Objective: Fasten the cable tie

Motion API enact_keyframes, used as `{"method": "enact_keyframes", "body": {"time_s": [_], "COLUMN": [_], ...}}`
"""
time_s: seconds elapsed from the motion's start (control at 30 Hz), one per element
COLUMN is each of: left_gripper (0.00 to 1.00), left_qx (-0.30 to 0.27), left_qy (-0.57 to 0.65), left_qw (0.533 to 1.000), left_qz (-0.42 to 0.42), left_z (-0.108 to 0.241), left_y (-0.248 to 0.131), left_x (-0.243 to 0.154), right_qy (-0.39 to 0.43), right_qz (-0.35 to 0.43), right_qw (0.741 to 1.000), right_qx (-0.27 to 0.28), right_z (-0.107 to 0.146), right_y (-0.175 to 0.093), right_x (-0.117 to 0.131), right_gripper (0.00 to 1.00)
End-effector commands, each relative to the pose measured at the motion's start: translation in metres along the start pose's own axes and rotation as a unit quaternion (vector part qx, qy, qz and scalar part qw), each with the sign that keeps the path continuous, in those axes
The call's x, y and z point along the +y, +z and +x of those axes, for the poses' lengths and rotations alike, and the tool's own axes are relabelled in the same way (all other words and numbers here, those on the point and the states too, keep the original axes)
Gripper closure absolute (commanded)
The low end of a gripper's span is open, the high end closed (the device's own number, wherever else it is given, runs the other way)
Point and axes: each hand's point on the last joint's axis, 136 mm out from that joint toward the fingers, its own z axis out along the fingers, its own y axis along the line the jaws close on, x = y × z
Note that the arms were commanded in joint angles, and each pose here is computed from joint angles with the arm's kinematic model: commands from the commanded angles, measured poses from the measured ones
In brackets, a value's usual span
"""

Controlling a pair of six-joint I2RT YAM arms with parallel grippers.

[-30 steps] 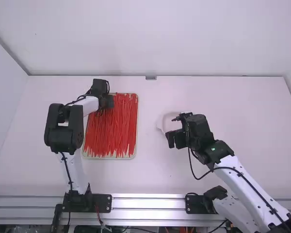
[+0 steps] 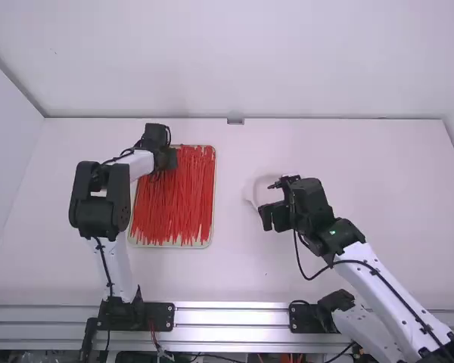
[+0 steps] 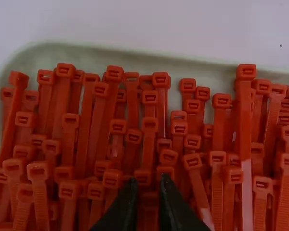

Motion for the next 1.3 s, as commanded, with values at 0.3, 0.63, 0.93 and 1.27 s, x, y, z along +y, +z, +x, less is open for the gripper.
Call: {"method": "enact_keyframes", "body": {"time_s": [0.3,0.63,0.93,1.27], "left_gripper": [0.86,0.86,0.86,0.93], "left_qx": [0.022,0.026,0.027,0.024], "left_qy": [-0.015,-0.015,-0.016,-0.015], "left_qw": [1.000,1.000,0.999,1.000], "left_qz": [-0.005,0.008,0.008,0.004], "left_z": [0.0161,0.0176,0.0191,0.0179], "left_y": [0.0022,0.0021,0.0025,0.0027], "left_x": [0.0067,0.0025,0.0026,0.0037], "right_qy": [-0.001,-0.001,-0.001,-0.001], "right_qz": [-0.002,-0.002,-0.002,-0.009], "right_qw": [1.000,1.000,1.000,1.000], "right_qx": [-0.014,-0.013,-0.013,-0.012], "right_z": [-0.0132,-0.0126,-0.0126,-0.0122], "right_y": [-0.0052,-0.0052,-0.0052,-0.0052], "right_x": [0.0035,0.0034,0.0034,0.0058], "right_gripper": [0.02,0.02,0.02,0.02]}}
